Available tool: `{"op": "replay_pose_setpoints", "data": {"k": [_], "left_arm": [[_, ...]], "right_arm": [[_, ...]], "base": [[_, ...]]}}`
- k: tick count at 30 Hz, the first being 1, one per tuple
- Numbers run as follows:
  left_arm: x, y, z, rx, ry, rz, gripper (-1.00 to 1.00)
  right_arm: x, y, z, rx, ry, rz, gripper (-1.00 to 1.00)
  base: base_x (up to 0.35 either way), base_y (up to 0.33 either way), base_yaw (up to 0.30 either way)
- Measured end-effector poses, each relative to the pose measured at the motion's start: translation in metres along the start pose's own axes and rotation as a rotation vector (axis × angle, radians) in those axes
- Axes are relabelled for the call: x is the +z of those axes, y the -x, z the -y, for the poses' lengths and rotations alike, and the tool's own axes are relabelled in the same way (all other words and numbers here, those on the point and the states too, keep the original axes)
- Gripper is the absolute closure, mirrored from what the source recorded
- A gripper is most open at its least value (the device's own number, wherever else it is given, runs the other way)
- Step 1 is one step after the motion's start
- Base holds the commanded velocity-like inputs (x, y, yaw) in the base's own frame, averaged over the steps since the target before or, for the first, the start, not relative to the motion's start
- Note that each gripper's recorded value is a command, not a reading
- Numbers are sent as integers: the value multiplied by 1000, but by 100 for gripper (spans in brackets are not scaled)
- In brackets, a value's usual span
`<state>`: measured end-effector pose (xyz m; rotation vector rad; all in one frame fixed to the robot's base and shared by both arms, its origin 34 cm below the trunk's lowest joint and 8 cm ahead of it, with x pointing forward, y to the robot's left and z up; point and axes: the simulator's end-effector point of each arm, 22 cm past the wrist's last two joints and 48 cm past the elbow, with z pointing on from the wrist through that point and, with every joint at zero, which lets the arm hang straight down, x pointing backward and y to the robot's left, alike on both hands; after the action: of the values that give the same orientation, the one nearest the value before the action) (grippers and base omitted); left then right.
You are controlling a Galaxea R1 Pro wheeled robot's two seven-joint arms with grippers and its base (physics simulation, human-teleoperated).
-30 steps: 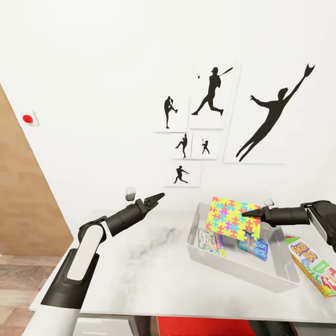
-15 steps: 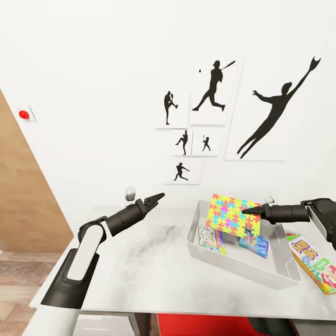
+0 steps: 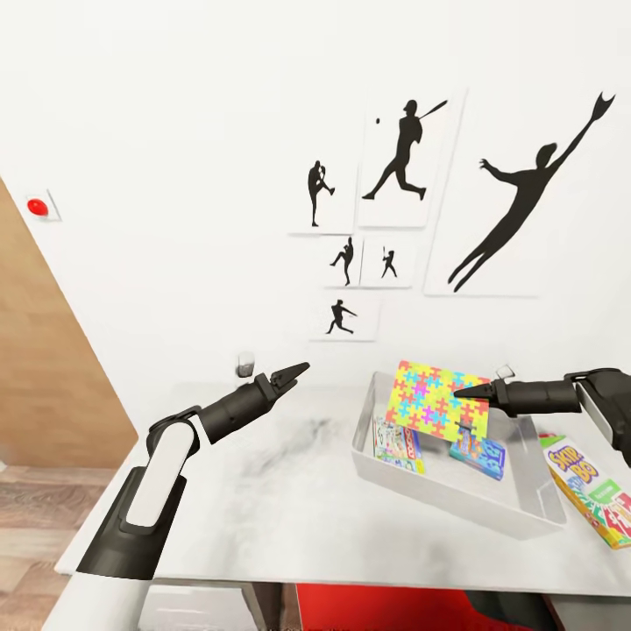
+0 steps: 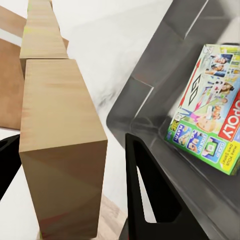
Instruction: Put all the toys in the child's room - the three board games (two on the bed and one on the table), the two jigsaw puzzles on the table, and the tennis ball on the table - inside the toy box on the table in the child's room.
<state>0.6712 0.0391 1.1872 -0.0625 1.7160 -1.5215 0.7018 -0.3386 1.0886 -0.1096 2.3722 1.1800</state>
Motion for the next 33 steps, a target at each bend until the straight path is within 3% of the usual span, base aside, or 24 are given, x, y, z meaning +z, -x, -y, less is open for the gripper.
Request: {"op": "replay_pose_setpoints", "data": {"k": [33], "left_arm": [[3, -10, -31, -42, 31, -16, -100]], "right_arm": [[24, -11, 20, 31, 4, -37, 100]], "base": [[0, 0, 0]]}}
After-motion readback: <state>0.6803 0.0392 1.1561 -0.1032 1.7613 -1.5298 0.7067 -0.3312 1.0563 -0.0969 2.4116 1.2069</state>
